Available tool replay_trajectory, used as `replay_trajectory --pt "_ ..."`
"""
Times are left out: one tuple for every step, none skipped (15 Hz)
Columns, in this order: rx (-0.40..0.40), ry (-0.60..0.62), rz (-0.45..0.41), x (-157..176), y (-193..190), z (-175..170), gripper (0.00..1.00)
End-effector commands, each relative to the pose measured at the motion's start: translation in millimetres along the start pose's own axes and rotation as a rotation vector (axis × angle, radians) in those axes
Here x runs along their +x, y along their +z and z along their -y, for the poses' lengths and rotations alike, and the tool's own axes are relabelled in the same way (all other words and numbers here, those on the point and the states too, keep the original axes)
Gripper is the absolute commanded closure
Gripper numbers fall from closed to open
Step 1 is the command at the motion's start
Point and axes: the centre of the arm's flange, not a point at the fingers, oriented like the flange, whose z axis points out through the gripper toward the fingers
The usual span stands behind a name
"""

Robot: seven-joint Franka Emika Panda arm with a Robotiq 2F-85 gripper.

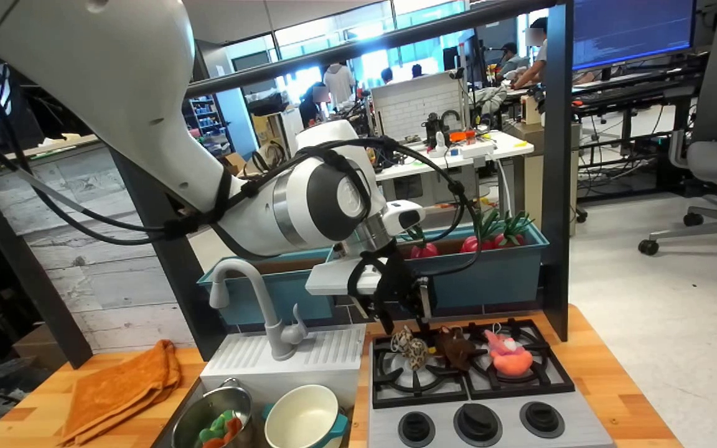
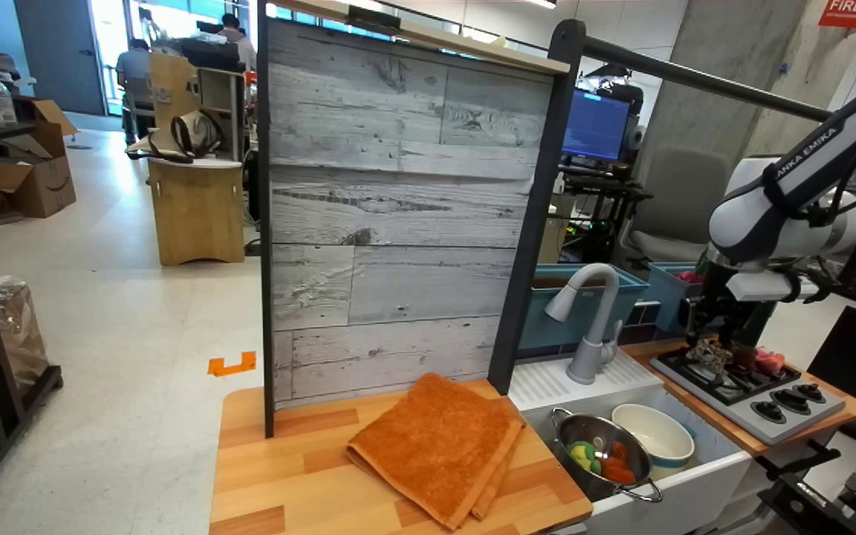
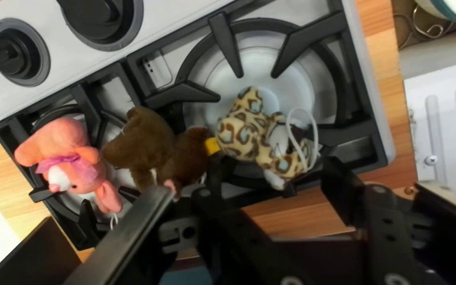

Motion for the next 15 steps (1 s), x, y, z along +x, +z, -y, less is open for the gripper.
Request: replay_trajectory --pt "0.04 0.049 0.032 5.9 8.8 -9.3 0.65" --pt "0.041 0.062 0.043 5.6 11.4 -13.5 0.73" --pt "0.045 0.079 0.052 5.1 13.2 -17.7 0.8" --pt "0.049 0.09 0.059 4.3 14.9 -21.4 0.88" --pt "0.052 0.096 0.065 3.1 13.9 -23.8 0.95" --pt "0.058 0.099 0.069 3.1 11.0 -25.2 0.99" --pt "0.073 0.099 0.091 1.4 3.4 -25.5 1.0" --pt "0.085 0.078 0.125 -4.1 -12.0 -24.6 1.0" --pt "0.104 0.045 0.165 -10.6 -27.1 -23.3 0.99" --pt "0.133 -0.01 0.203 -22.6 -54.5 -21.9 0.98" --pt "0.163 -0.054 0.21 -31.4 -76.1 -20.8 0.99" --pt "0.199 -0.095 0.21 -35.3 -89.1 -19.0 0.98" --pt "0.23 -0.136 0.209 -39.8 -105.9 -16.4 0.98" --pt "0.263 -0.178 0.202 -46.0 -124.2 -11.7 0.98" --pt "0.297 -0.217 0.205 -54.4 -141.9 -5.2 0.98"
